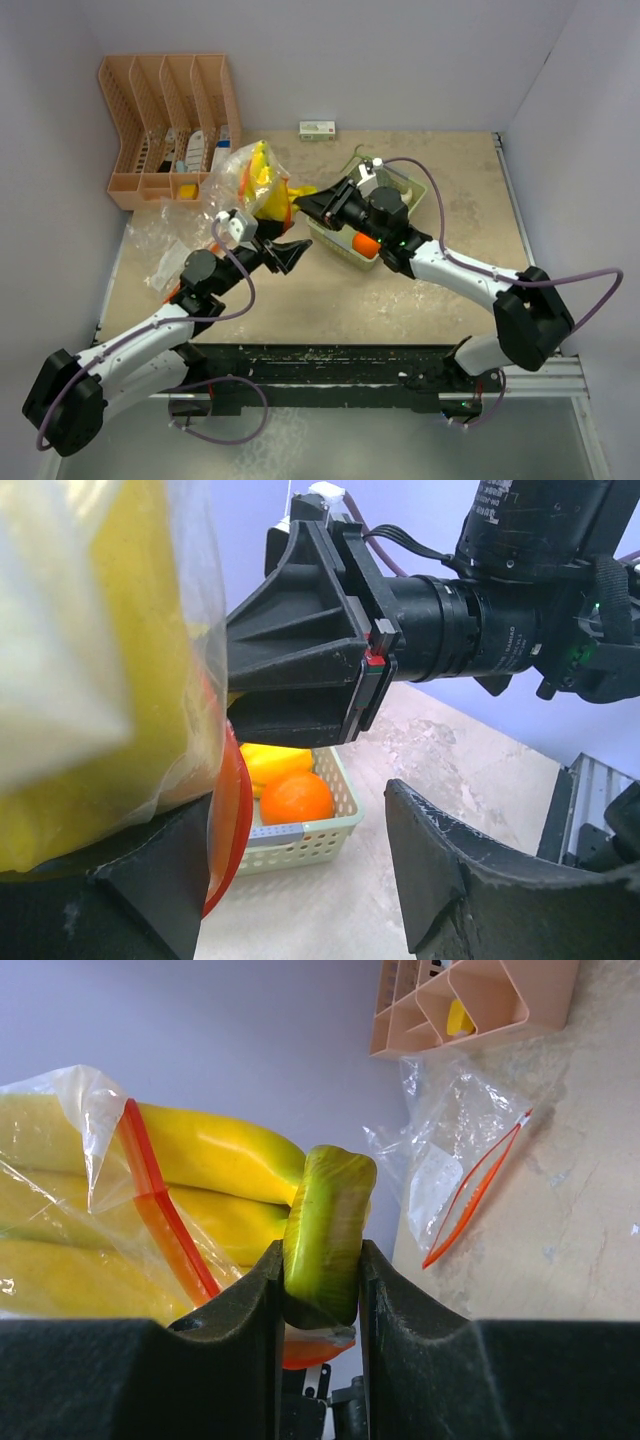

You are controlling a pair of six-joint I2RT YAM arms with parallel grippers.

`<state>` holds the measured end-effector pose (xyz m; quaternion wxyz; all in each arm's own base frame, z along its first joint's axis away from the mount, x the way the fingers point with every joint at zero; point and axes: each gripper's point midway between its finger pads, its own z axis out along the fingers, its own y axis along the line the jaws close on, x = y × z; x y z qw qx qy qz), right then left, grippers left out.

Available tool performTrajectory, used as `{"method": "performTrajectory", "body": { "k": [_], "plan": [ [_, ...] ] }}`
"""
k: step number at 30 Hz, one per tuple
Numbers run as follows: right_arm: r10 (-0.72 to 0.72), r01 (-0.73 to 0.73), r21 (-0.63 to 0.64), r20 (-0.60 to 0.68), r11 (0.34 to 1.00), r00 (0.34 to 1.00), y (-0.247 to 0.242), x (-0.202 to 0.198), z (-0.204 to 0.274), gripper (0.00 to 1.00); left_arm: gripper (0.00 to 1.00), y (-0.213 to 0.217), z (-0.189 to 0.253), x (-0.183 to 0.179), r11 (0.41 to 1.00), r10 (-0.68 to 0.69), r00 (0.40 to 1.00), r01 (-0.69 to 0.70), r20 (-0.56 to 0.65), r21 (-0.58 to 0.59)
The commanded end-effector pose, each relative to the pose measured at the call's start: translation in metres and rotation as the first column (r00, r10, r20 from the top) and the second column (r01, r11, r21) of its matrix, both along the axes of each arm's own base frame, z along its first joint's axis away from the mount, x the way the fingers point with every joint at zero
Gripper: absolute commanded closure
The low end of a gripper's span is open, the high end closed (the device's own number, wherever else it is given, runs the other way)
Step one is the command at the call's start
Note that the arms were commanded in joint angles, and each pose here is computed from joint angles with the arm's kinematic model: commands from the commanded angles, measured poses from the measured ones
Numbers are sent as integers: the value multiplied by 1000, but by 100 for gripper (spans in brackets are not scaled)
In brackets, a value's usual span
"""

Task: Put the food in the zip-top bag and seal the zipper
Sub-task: Place the fake fruit in the zipper food storage bag.

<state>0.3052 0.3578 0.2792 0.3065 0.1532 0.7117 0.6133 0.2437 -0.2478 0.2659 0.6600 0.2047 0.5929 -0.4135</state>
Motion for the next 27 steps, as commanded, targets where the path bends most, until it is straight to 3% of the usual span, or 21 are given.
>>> {"method": "performTrajectory", "body": {
  "k": [1, 8, 20, 27],
  "plan": [
    [210, -245, 209, 178, 947, 962, 17, -41, 82, 100, 31, -11, -26, 5, 998, -39, 998, 40, -42, 40],
    [143, -167, 147, 166, 975, 976, 7, -33, 72, 100, 32, -12, 6, -5, 997, -76, 997, 76, 1, 10],
    [96, -83, -76, 187, 994, 978, -8, -29, 27, 100, 30, 30, 105, -18, 996, 81, 982, -73, 173, -47],
    [47, -33, -103, 130, 994, 990, -14, -22, 3, 100, 28, 23, 142, -40, 994, -16, 970, 42, 243, -105]
  ]
}}
